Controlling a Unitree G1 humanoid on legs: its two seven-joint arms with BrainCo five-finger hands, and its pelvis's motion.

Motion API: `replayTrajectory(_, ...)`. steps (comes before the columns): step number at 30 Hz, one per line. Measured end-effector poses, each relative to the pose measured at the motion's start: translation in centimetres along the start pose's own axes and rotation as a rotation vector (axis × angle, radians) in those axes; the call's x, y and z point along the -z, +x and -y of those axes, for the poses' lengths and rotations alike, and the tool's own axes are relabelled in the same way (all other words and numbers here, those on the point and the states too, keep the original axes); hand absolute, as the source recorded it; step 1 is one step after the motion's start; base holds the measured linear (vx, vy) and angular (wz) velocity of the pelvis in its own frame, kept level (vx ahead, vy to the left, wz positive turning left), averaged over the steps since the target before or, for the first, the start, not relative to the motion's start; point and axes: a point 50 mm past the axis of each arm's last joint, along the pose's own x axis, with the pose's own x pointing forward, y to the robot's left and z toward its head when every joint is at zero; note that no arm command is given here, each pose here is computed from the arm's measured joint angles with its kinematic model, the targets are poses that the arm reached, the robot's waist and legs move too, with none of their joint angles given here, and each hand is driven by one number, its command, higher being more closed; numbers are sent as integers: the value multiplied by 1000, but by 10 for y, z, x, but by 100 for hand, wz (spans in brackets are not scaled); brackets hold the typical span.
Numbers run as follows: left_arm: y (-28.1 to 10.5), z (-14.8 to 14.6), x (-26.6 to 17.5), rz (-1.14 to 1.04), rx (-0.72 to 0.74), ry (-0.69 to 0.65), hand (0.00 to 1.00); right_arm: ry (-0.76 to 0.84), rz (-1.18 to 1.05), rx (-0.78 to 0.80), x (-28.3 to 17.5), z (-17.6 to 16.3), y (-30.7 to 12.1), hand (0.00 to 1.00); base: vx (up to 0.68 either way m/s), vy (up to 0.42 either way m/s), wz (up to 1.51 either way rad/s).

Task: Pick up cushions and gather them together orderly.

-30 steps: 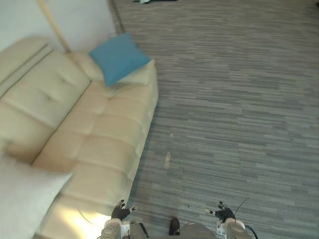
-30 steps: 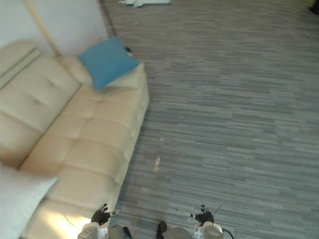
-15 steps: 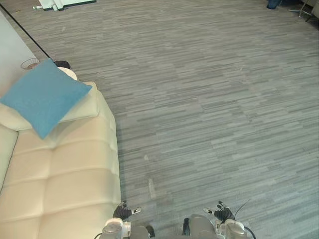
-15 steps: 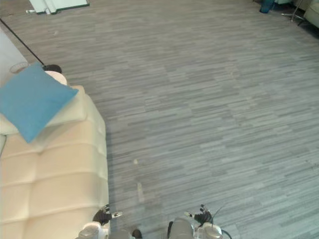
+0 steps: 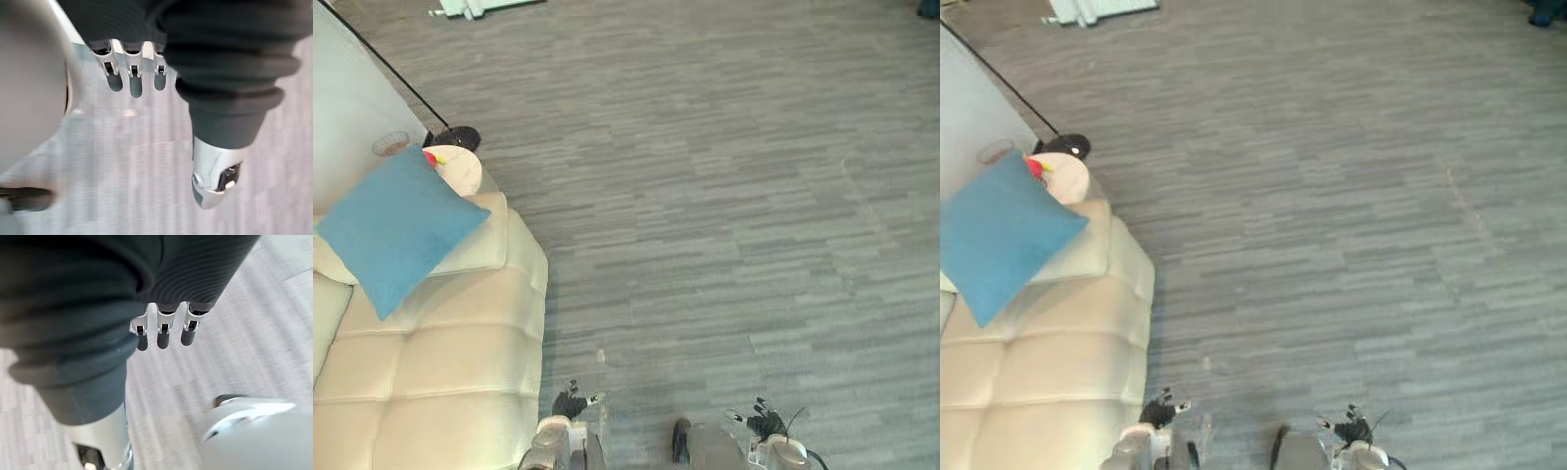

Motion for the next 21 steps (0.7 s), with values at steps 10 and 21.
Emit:
replayTrajectory(10, 1, -14, -2, 3, -20, 29, 0, -25, -64, -39, 18, -14, -4, 0, 442, 131, 3)
replayTrajectory(21, -2, -14, 15, -68, -8, 69, 0, -34, 39, -24, -5, -2, 0, 0, 498, -63, 62)
